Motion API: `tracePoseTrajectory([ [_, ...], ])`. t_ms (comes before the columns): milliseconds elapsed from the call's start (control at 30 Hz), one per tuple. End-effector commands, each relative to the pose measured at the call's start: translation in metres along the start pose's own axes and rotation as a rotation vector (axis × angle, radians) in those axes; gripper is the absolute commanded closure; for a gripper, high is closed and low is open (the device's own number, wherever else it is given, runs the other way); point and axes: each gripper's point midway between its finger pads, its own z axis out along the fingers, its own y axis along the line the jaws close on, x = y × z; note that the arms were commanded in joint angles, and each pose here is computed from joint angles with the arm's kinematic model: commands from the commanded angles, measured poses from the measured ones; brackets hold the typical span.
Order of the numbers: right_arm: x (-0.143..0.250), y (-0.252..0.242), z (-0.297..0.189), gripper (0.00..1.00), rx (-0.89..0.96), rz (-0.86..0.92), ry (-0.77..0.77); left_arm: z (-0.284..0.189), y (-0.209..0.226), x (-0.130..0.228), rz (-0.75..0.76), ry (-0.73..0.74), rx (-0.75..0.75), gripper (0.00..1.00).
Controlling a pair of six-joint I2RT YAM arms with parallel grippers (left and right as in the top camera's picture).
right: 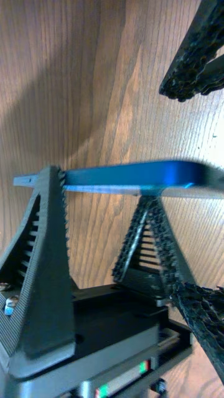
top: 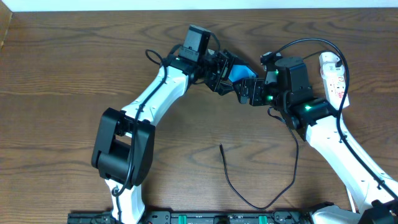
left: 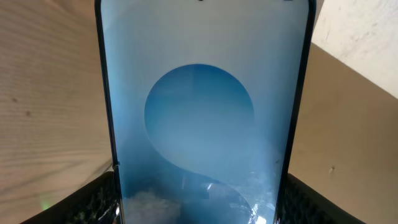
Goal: Plug charger to phone and switch on socket
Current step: 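Close the right gripper on the phone's side edge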
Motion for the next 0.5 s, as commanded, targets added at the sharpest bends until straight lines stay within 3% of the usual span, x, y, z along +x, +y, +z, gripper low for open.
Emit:
tracePoseTrajectory([
  [0,-0.002,-0.003,0.004,0.07,0.023,0.009,-0.003,0.001,-0.012,0.021,0.01,0.034,0.024,0.92],
  [333,0.002,-0.006,0.009,0.13,0.032,0.013,0.011,0.011,-0.016,0.036,0.046,0.058,0.032,0.93],
  [467,0.001,-0.008,0.009,0.21,0.044,0.014,0.006,0.011,-0.016,0.036,0.045,0.059,0.031,0.93],
])
